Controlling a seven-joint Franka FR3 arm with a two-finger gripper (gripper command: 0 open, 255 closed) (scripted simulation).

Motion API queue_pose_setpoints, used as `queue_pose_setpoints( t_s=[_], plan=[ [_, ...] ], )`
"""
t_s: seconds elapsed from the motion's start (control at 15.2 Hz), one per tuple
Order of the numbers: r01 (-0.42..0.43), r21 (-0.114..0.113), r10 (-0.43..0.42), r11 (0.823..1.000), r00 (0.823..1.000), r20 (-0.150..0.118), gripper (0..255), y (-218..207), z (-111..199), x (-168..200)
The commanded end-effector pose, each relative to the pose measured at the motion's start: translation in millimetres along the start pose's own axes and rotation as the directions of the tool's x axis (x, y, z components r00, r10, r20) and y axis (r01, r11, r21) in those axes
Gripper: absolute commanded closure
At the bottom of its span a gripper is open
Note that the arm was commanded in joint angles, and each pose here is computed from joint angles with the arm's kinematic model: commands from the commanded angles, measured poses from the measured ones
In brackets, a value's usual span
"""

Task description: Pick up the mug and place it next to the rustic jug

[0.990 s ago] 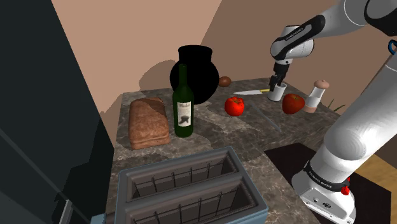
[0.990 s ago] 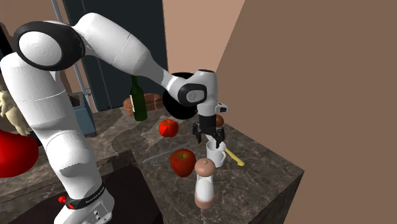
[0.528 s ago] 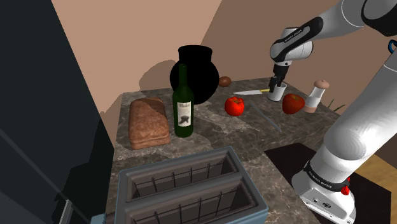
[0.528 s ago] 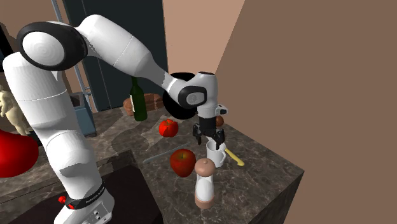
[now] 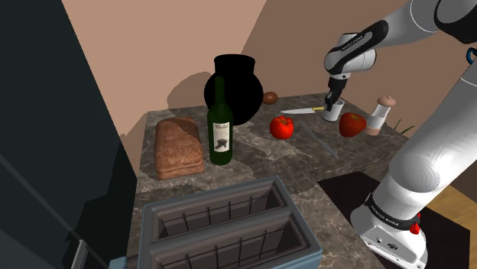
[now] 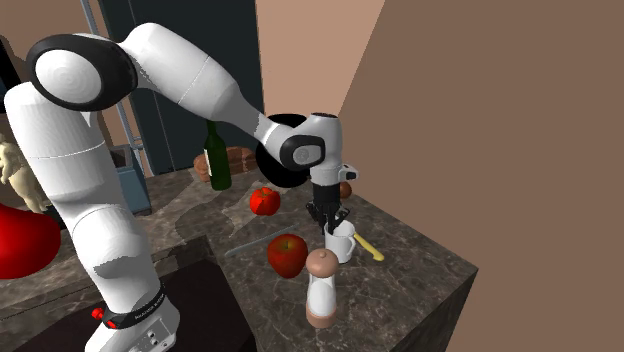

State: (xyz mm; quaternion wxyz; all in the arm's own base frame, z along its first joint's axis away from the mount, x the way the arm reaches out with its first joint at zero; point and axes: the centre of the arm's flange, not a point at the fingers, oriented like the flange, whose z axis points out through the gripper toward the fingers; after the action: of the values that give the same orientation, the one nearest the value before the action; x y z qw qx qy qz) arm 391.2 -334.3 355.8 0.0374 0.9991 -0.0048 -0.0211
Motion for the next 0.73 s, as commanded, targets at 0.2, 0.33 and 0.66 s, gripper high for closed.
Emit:
queue_pose_setpoints(
  t_s=[0.2,0.33,0.66],
  plan=[
    [0.000,0.000,0.000,1.000,1.000,0.000,255,0,-5,0],
    [0.000,0.000,0.000,1.000,1.000,0.000,255,1,-16,-1],
    [0.000,0.000,0.000,1.000,1.000,0.000,255,3,-42,-2]
  ],
)
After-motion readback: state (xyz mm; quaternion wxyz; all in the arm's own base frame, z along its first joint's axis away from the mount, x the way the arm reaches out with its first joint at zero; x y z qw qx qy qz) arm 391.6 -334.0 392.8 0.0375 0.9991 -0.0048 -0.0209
